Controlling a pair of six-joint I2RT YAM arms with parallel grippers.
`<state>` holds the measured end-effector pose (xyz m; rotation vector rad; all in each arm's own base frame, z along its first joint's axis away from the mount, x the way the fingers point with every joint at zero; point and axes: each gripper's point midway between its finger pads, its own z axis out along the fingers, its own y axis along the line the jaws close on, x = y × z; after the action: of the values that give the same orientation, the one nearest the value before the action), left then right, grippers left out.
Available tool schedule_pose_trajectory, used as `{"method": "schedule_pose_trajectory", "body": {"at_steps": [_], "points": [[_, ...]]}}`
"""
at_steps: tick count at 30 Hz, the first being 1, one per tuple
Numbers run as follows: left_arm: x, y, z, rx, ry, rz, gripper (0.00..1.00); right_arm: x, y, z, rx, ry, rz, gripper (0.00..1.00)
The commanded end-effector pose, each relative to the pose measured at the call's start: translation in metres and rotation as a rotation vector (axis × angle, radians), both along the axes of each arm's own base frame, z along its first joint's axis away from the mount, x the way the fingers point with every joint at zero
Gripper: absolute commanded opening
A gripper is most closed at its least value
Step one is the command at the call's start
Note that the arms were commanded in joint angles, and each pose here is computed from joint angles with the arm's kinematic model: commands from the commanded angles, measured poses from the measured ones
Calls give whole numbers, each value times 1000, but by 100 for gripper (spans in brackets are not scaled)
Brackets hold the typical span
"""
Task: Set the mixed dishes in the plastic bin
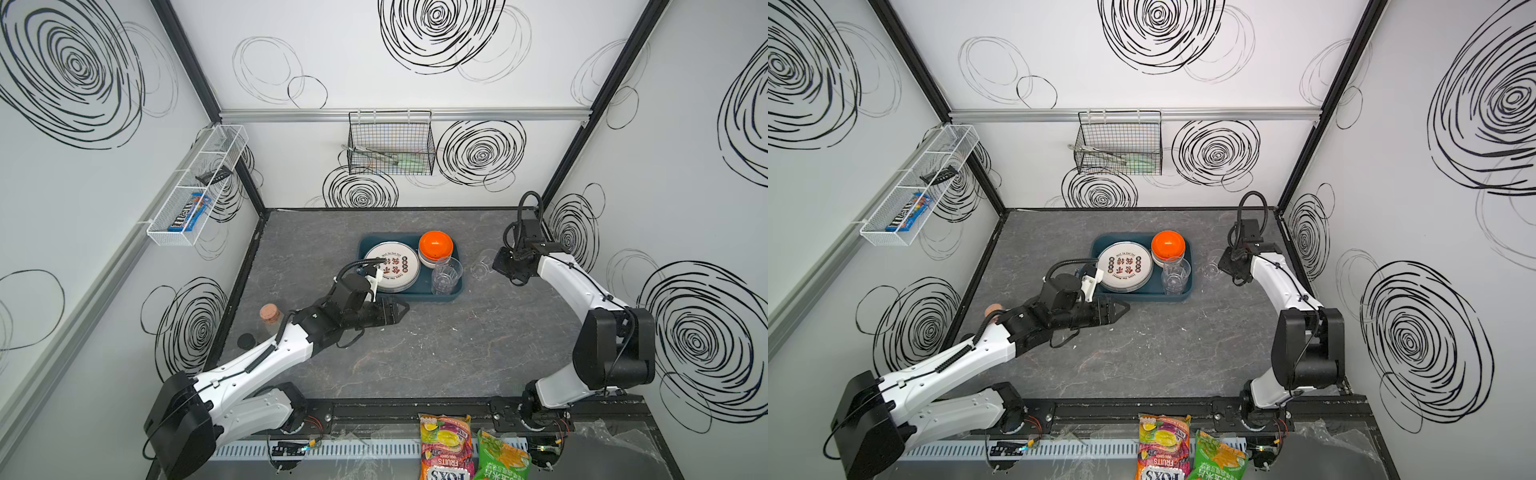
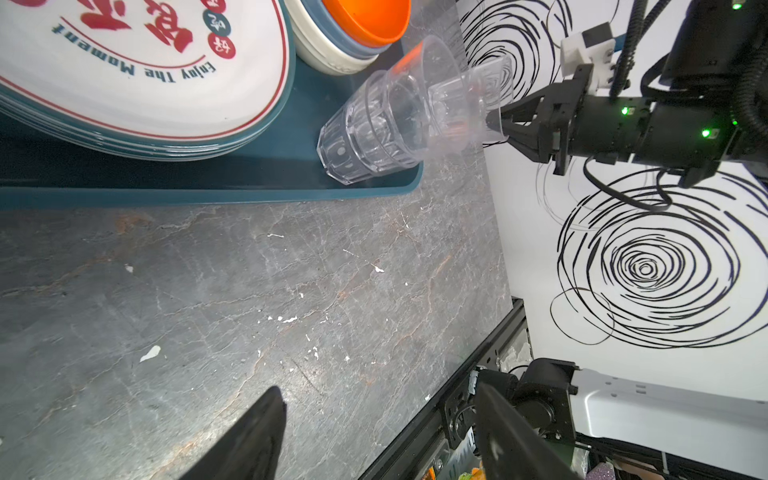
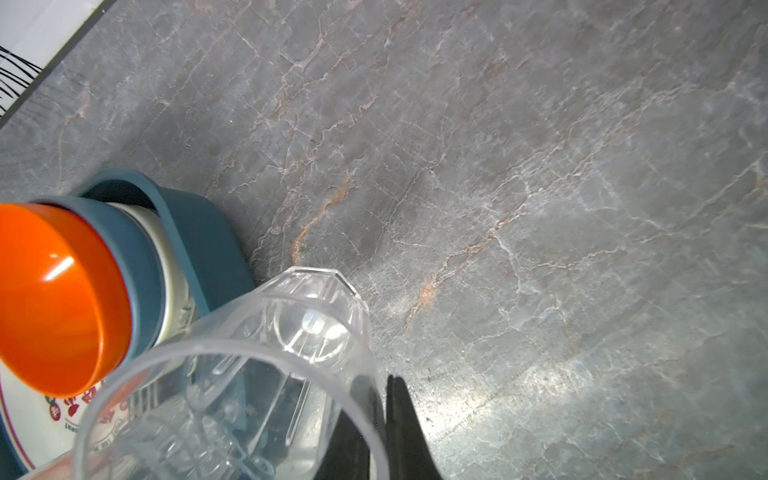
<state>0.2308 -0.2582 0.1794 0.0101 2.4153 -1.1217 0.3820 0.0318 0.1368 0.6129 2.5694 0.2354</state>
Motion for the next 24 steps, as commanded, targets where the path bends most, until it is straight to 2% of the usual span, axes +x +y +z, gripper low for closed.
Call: {"method": "schedule_pose_trajectory", "body": {"at_steps": [1,13,24], "points": [[4,9,6,-15,-25,25,76,3,3,39,10,-74,17,6],[12,28,11,-15,-33,65,76,2,35,99,56,-198,158,6],[13,29,9,-18,-26,70,76,-5,84,116,49,-171,335,6]]}}
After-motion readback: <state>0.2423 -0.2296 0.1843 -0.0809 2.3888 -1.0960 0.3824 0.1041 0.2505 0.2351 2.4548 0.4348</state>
